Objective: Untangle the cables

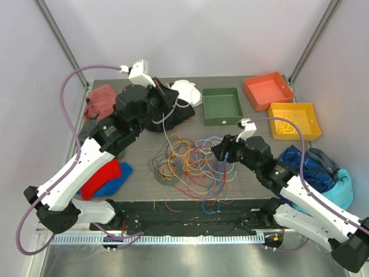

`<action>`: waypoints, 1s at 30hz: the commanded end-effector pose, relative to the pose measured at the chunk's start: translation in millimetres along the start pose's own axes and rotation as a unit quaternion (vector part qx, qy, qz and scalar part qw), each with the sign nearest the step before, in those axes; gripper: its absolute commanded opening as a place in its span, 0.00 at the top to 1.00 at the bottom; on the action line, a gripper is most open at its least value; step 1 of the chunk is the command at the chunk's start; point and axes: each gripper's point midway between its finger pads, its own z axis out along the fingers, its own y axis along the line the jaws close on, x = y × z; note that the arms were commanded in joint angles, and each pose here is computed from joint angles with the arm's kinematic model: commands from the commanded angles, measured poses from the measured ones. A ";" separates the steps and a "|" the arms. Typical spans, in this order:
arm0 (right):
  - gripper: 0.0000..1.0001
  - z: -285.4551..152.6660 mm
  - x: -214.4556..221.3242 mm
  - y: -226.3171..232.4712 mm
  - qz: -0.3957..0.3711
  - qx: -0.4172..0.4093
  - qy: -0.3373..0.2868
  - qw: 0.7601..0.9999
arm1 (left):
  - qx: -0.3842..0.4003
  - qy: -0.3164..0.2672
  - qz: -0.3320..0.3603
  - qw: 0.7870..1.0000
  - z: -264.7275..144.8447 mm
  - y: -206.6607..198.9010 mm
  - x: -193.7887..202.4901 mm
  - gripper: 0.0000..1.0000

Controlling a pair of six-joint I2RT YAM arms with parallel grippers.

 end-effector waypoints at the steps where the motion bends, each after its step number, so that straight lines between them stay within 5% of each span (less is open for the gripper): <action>1: 0.36 -21.4 -50.9 45.4 -0.015 -0.088 -0.068 0.994 | 0.045 0.022 0.073 0.996 -7.1 -40.7 -13.8 1.00; 8: 0.36 -34.5 -58.0 46.2 -0.001 -0.096 -0.092 0.991 | 0.118 -0.003 0.102 0.988 -24.0 -109.3 -54.1 1.00; 16: 0.37 -63.9 -79.1 4.6 0.038 -0.001 -0.170 0.985 | 0.107 -0.033 0.123 0.986 0.0 -120.0 -62.2 1.00; 30: 0.39 -128.3 -98.1 -46.4 0.070 0.108 -0.245 0.961 | 0.092 0.017 0.059 0.994 131.0 -96.1 -34.8 1.00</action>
